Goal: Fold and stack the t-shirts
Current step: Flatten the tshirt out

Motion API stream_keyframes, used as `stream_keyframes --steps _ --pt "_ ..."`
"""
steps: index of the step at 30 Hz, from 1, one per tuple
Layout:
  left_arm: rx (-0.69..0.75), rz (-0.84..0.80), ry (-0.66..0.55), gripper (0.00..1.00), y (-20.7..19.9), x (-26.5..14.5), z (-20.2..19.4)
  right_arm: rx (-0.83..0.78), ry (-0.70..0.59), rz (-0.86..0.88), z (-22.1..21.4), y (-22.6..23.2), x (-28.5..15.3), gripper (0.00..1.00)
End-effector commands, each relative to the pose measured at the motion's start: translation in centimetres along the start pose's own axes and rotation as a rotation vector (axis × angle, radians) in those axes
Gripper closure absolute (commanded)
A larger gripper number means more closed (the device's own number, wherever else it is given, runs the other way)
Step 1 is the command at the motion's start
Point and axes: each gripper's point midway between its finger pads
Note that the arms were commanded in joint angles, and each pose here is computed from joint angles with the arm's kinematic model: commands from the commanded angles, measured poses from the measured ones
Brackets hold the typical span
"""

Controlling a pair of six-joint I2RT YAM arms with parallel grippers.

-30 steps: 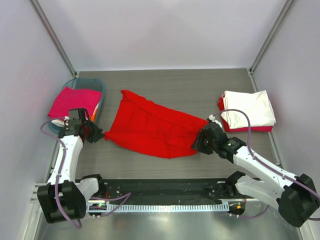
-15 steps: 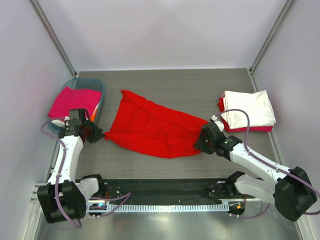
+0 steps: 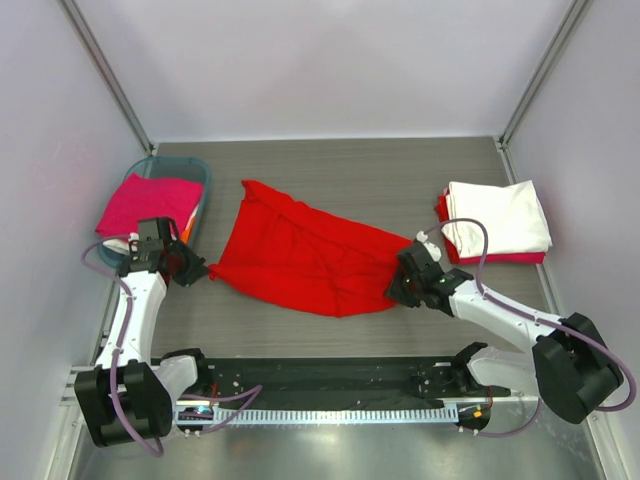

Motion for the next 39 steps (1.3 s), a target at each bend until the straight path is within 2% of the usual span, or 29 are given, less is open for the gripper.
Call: stream_keyframes --steps 1,5,16,20,23,27,29,31,39 --pt "0.021 -0.04 -0.013 1.0 -0.7 0.0 0.4 0.03 -0.064 0.066 2.1 1.9 -0.1 0.73" --pt "0.021 -0.041 -0.014 1.0 -0.7 0.0 0.4 0.028 -0.097 0.088 3.4 2.7 -0.8 0.81" --pt "0.02 -0.041 -0.016 1.0 -0.7 0.0 0.5 0.006 -0.122 0.078 4.4 2.6 -1.4 0.85" --pt "0.019 -0.039 -0.014 1.0 -0.6 0.0 0.4 -0.005 -0.112 0.068 4.5 2.6 -1.2 0.71" --pt "0.02 -0.041 -0.016 1.0 -0.7 0.0 0.4 -0.007 -0.103 0.051 4.4 2.3 -0.8 0.71" --pt "0.021 -0.042 -0.015 1.0 -0.6 0.0 0.4 -0.014 -0.105 0.044 4.5 2.3 -0.7 0.79" --pt "0.018 -0.044 -0.018 1.0 -0.7 0.0 0.4 -0.015 -0.112 0.044 4.8 2.3 -0.8 0.91" --pt "0.018 -0.044 -0.018 1.0 -0.6 0.0 0.4 -0.018 -0.121 0.052 5.1 2.6 -1.1 0.97" --pt "0.019 -0.043 -0.023 1.0 -0.6 0.0 0.5 -0.038 -0.166 0.044 6.9 2.9 -3.4 0.99"
Point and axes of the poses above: each gripper's point midway between its finger pads, its own x axis out along the fingers, its own y axis along the line the jaws close on, z = x × y, and after that the axes turned 15 degrees about -x, right-handed
